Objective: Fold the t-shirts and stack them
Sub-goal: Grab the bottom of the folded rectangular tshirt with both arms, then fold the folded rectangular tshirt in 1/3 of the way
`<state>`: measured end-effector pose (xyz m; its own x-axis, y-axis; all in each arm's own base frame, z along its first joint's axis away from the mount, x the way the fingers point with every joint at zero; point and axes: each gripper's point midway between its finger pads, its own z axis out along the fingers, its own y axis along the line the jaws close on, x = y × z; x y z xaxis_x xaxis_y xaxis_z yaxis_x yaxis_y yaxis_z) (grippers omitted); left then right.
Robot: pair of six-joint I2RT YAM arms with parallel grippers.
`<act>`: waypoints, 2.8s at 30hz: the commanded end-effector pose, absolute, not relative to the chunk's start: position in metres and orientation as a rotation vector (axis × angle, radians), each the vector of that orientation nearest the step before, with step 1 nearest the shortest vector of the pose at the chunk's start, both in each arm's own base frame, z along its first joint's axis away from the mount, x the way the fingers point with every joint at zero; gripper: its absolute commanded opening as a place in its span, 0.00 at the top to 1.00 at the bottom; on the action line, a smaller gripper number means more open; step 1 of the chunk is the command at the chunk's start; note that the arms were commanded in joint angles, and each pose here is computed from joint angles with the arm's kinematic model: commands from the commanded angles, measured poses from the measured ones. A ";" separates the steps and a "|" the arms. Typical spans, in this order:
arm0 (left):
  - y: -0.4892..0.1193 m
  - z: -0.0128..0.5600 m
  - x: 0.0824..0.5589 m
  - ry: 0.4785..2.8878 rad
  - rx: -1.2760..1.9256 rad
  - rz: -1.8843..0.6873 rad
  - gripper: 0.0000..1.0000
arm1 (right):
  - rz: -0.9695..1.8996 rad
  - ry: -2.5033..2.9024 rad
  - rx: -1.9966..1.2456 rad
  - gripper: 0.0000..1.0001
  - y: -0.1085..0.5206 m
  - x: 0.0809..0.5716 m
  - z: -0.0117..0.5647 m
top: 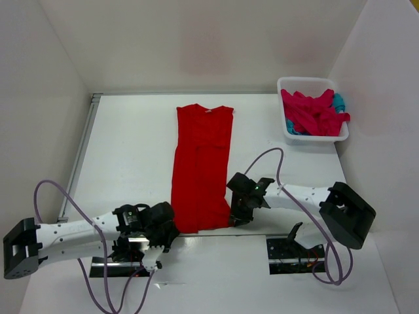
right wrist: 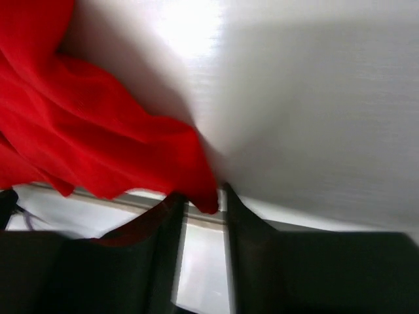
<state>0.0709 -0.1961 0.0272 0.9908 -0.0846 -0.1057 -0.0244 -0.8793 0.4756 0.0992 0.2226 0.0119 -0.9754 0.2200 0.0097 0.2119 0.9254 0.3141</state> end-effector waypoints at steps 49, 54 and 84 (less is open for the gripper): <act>-0.219 0.036 0.092 0.161 2.782 -0.200 0.97 | 0.643 3.017 0.254 1.00 0.237 0.104 0.035; -0.222 0.053 0.097 0.353 2.743 -0.217 0.97 | 0.692 2.992 0.194 1.00 0.249 0.112 0.049; -0.172 0.139 0.352 1.462 1.846 -0.073 0.97 | 0.778 2.753 0.057 1.00 0.257 0.352 0.097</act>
